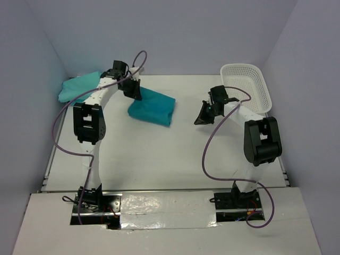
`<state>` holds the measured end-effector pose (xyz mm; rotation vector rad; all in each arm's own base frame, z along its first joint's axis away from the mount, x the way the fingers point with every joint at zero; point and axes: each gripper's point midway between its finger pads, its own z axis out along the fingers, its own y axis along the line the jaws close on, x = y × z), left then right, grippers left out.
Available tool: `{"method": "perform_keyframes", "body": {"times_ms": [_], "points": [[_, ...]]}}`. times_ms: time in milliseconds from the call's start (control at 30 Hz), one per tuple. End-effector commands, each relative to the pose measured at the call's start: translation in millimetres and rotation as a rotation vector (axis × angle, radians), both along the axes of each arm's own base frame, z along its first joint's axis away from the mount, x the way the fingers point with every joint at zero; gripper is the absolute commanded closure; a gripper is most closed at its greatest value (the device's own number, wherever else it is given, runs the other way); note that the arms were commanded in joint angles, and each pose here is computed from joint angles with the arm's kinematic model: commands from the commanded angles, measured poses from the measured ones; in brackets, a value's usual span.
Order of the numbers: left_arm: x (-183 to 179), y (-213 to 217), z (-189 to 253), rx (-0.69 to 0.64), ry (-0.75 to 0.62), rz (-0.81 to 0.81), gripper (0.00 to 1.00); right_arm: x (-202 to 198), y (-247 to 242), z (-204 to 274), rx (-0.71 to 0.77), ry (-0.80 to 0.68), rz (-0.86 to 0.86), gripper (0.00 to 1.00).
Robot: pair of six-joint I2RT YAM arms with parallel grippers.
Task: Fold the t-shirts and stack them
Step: Put the neatly folded tshirt into the corner of the board with the left arm
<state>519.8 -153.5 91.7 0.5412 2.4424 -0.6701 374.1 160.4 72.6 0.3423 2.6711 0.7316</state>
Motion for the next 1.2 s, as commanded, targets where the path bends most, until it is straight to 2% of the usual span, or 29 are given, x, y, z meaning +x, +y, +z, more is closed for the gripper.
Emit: {"method": "perform_keyframes", "body": {"times_ms": [0,100,200,333,433,533,700,733,933,1033,1167], "points": [[15,78,14,0.386,-0.115,0.006,1.00,0,-6,11,-0.031,-0.038,0.011,1.00],[43,114,36,0.561,-0.244,0.046,1.00,3,-5,11,-0.026,-0.041,0.012,1.00],[60,146,52,0.705,-0.314,0.117,1.00,3,-4,8,-0.025,-0.026,0.021,1.00],[88,181,91,0.831,-0.469,0.213,1.00,8,-5,11,-0.037,-0.035,0.025,1.00],[93,197,119,0.888,-0.553,0.260,1.00,7,-8,9,-0.057,-0.027,0.027,1.00],[98,203,156,0.890,-0.651,0.309,1.00,5,-10,5,-0.067,-0.016,0.026,1.00],[102,224,175,0.890,-0.671,0.372,1.00,2,-9,0,-0.062,-0.002,0.029,1.00],[100,247,175,0.900,-0.655,0.414,1.00,2,-9,-1,-0.063,0.001,0.031,1.00],[90,305,198,0.853,-0.673,0.556,1.00,1,-11,-3,-0.078,0.011,0.040,1.00],[89,323,196,0.837,-0.677,0.558,1.00,1,-10,-8,-0.074,0.030,0.045,1.00],[94,334,162,0.821,-0.636,0.486,1.00,4,-7,-8,-0.070,0.040,0.056,1.00]]}}
